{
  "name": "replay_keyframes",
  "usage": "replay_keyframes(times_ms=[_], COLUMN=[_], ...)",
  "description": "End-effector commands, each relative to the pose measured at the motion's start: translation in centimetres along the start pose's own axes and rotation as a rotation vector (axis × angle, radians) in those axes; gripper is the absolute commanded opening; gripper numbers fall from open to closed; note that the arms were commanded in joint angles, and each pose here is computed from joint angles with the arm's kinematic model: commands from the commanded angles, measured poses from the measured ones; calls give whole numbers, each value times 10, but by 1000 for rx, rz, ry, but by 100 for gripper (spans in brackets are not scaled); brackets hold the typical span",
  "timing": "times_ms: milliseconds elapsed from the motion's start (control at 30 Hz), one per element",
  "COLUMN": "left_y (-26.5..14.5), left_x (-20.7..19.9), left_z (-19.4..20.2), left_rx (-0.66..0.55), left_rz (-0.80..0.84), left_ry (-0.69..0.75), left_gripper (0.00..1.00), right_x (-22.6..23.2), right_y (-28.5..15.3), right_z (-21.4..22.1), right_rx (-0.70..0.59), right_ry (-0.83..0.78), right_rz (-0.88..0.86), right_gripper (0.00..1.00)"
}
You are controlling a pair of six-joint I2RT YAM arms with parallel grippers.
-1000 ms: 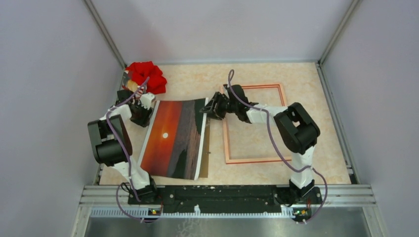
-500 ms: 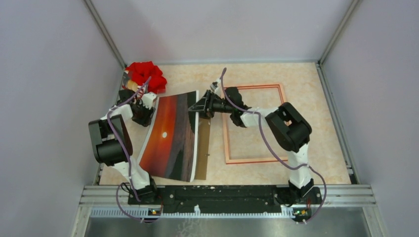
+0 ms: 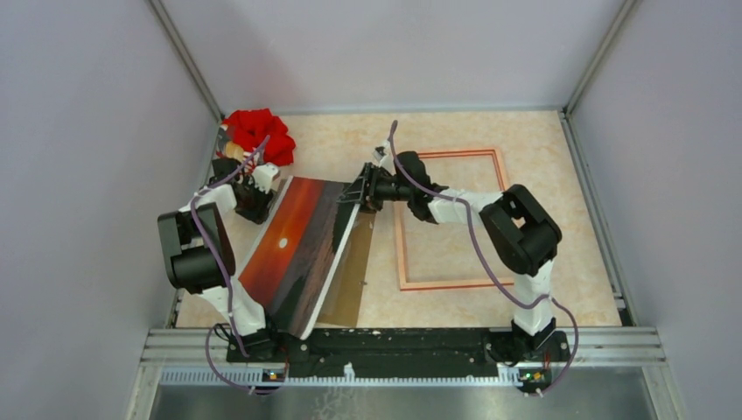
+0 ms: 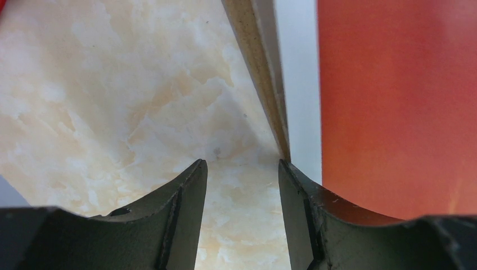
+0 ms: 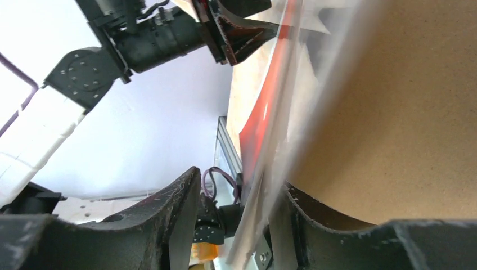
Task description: Put the photo into the frame
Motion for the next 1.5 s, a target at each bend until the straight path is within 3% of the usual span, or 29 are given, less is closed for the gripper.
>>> replay_keyframes(times_ms=[0, 333, 600, 900, 1033, 1467], left_y=[15, 2, 0, -3, -5, -8], left_x=[-30, -19, -8, -4, -2, -1], left_z=[19, 10, 11, 6, 4, -1], left_rx=[96, 91, 103, 92, 91, 76], left_rz=[141, 102, 75, 74, 68, 83], left_ry=[-28, 11, 6, -2, -1, -17], left_gripper=[57, 57, 57, 57, 57, 57], right_x=[34, 35, 39, 45, 45, 48], right_y=[-17, -10, -39, -49, -57, -91], right_z=[-5, -11, -25, -28, -32, -46], right_rx=[-57, -50, -117, -123, -145, -185], right_ry=[-88, -41, -62, -96, -111, -155], right_rz=[-83, -128, -110, -96, -65, -11], right_gripper=[45, 40, 26, 23, 15, 12])
Point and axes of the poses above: each gripper's point midway between its finger pads, its own y axis out along the fingers, its own x axis along the line the jaws close on, z = x × y, the point moved 8 cm from there along -y, back along the fingers, and after that the axes turned 13 degrees about y, right-handed, at the moved point
